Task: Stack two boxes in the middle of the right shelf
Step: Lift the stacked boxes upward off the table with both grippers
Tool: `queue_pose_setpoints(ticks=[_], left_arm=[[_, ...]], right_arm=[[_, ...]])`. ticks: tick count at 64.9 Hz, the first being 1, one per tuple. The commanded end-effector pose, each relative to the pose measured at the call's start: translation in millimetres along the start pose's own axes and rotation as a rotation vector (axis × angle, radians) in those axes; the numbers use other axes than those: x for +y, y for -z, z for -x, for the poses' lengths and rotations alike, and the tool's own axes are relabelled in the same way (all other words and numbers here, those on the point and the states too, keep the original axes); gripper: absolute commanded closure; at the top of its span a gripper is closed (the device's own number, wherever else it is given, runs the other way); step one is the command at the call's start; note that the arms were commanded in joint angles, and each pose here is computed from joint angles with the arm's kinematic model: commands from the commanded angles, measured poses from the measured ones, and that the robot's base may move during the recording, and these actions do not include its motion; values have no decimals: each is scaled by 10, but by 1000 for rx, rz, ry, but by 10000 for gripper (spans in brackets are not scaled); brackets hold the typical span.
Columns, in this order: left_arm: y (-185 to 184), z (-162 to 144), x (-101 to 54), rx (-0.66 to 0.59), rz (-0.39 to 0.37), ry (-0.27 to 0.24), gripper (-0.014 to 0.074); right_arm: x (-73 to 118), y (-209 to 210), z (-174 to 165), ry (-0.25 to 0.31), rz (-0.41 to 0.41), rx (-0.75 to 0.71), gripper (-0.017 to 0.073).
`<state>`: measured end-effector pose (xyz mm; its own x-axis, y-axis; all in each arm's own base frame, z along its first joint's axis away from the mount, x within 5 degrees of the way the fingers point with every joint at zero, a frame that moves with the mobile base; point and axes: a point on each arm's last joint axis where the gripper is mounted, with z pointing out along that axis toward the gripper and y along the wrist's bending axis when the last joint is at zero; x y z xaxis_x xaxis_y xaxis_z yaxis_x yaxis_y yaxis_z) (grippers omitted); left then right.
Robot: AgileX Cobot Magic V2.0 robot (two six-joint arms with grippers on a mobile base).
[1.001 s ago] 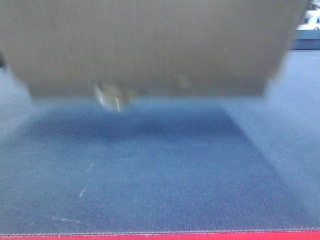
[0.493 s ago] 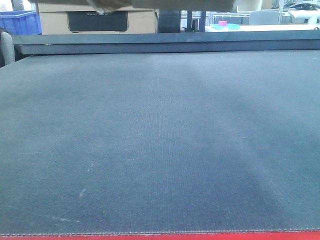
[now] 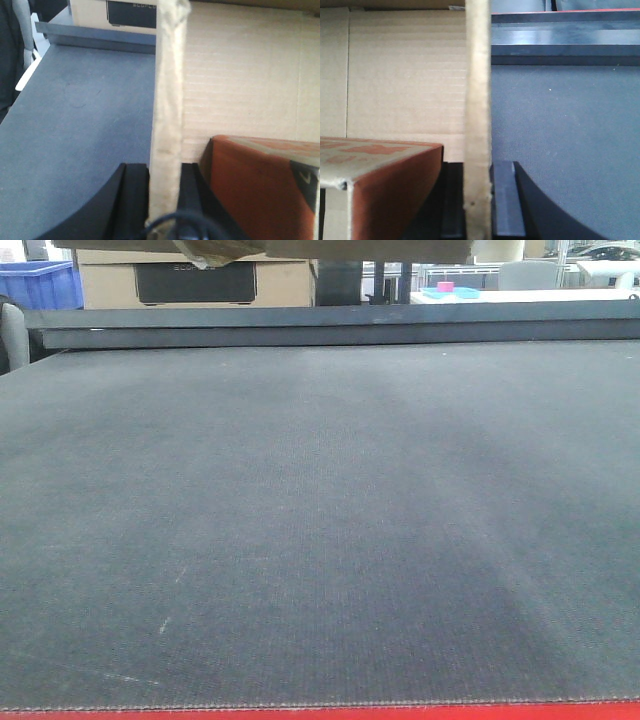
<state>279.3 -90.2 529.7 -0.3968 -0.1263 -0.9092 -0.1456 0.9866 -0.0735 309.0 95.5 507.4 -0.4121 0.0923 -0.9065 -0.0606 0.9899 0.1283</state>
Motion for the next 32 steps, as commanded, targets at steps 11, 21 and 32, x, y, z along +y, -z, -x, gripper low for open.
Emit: queue_pose_setpoints(ticks=[11, 21, 32], left_arm=[[95, 57, 101, -29, 44, 7, 704], [46, 25, 83, -13, 51, -3, 704], [-14, 39, 30, -38, 30, -38, 704]], right_arm=[[-49, 128, 92, 14, -20, -61, 721], [-56, 127, 76, 14, -28, -43, 721], [-55, 128, 82, 15, -28, -49, 721]])
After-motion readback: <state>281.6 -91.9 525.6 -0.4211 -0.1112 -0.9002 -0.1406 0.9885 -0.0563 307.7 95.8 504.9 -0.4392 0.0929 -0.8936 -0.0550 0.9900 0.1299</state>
